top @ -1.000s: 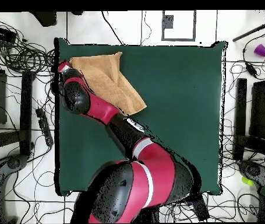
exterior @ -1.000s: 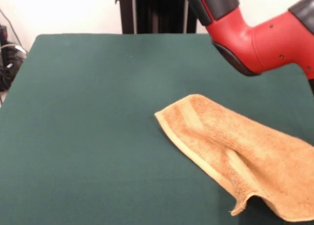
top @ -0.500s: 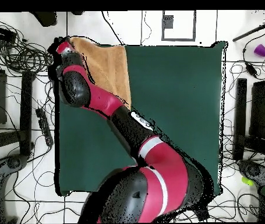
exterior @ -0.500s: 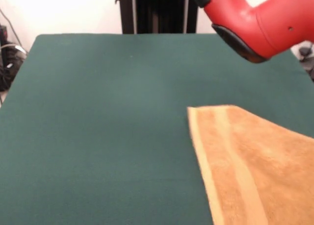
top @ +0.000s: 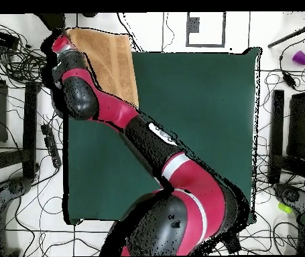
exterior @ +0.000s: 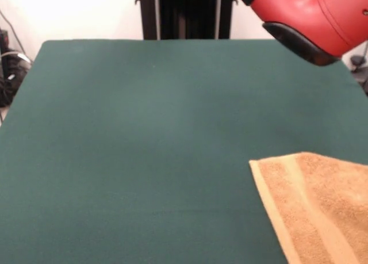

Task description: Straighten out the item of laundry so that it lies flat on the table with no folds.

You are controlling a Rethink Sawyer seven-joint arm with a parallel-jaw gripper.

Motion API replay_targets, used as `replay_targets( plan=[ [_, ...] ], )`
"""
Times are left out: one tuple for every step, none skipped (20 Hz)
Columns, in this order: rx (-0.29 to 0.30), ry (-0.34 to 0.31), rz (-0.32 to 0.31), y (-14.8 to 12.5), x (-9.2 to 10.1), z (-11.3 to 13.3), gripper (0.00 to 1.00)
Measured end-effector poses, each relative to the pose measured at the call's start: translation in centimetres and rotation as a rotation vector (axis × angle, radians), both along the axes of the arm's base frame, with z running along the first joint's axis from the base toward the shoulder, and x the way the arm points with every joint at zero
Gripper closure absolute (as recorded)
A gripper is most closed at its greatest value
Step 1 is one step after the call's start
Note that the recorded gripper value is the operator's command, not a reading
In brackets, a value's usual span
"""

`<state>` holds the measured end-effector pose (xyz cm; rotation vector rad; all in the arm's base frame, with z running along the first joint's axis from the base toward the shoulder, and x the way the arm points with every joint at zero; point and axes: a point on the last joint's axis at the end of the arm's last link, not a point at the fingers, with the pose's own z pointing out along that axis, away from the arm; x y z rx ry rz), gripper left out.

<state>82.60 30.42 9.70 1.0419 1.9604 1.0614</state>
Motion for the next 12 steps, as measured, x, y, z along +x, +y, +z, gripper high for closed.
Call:
replay_targets(
  plan=[
    [-0.002,-0.002,0.006,0.2,-0.2,-0.1,1.00],
    [-0.005,-0.004,0.013,0.5,-0.4,-0.3,1.00],
    [-0.009,-0.006,0.022,0.8,-0.7,-0.7,1.00],
    [-0.011,-0.006,0.029,1.0,-1.0,-0.9,1.00],
    [-0.018,-0.008,0.043,1.4,-1.5,-1.6,1.00],
    [-0.020,-0.009,0.046,1.4,-1.6,-1.7,1.00],
    [-0.021,-0.009,0.049,1.5,-1.7,-1.9,1.00],
    [-0.023,-0.010,0.054,1.6,-1.9,-2.2,1.00],
    [-0.025,-0.010,0.057,1.6,-2.1,-2.4,1.00],
    [-0.026,-0.010,0.059,1.7,-2.2,-2.5,1.00],
    [-0.027,-0.010,0.062,1.7,-2.2,-2.6,1.00],
    [-0.027,-0.010,0.063,1.8,-2.3,-2.7,1.00]
  ],
)
